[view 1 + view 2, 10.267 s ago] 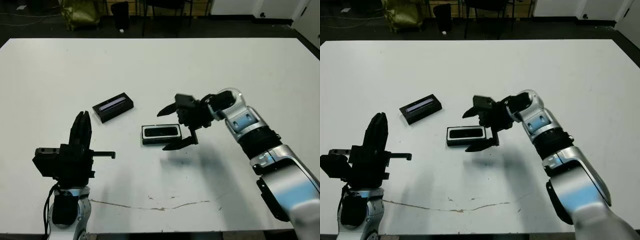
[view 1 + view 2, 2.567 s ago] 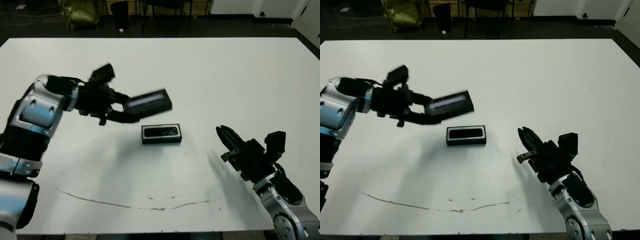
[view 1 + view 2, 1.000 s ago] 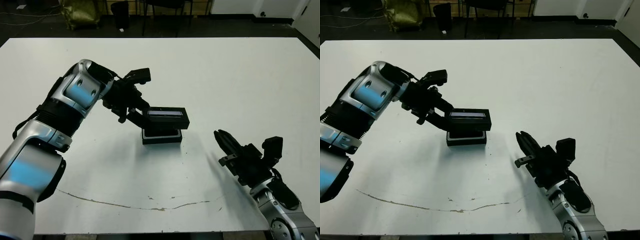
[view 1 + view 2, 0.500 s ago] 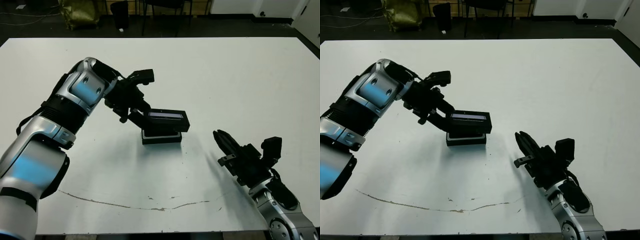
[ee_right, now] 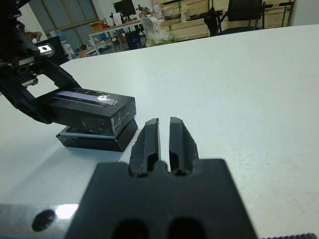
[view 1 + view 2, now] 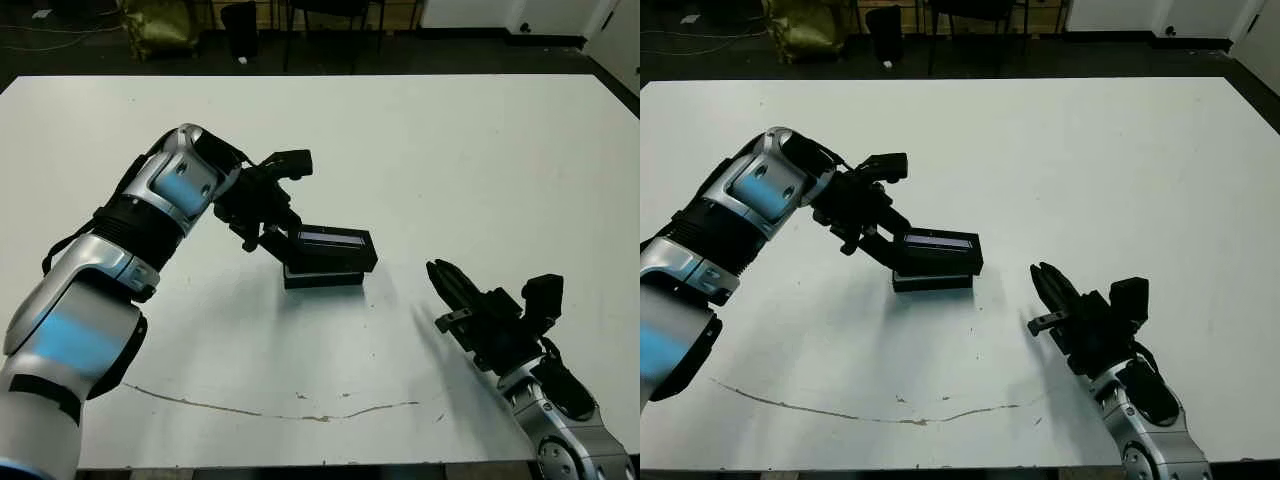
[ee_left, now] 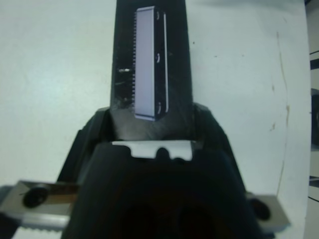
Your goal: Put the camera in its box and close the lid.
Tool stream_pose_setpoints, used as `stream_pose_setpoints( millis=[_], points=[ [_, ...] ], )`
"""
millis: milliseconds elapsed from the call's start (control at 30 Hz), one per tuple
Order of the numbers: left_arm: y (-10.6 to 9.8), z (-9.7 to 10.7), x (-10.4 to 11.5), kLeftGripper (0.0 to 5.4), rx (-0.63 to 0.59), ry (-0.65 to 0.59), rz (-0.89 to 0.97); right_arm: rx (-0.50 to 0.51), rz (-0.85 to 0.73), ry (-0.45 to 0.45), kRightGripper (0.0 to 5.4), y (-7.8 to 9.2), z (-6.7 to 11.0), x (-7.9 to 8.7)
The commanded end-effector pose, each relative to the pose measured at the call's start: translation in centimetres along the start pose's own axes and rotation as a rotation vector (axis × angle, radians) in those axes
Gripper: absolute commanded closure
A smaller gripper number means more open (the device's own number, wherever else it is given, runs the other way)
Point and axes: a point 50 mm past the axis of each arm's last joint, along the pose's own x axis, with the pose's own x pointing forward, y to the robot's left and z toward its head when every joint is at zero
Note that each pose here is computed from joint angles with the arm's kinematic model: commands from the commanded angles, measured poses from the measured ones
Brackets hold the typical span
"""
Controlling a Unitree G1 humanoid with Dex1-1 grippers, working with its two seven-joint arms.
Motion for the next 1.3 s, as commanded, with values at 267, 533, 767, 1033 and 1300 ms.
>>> stream_pose_setpoints(
  millis=[267, 533, 767, 1033, 1300],
  points=[
    [-0.2, -0.4, 0.9, 3.14, 0.023, 0.044, -0.007, 0.000, -0.008, 0.026, 5.40, 0.0, -0.6, -0.2],
    [-0.3, -0.5, 1.3, 3.14, 0.039, 0.074, 0.012, 0.014, -0.015, 0.040, 5.40, 0.0, -0.7, -0.3],
    [-0.2, -0.9, 1.4, 3.14, 0.018, 0.077, 0.015, 0.006, -0.012, 0.027, 5.40, -0.1, -0.7, -0.3],
    [-0.1, -1.4, 1.5, 3.14, 0.061, 0.090, 0.027, 0.022, -0.002, 0.025, 5.40, -0.1, -0.9, -0.2],
    [0.2, -1.6, 1.4, 3.14, 0.050, 0.084, 0.096, 0.021, -0.005, 0.026, 5.40, -0.1, -0.9, -0.2]
  ],
)
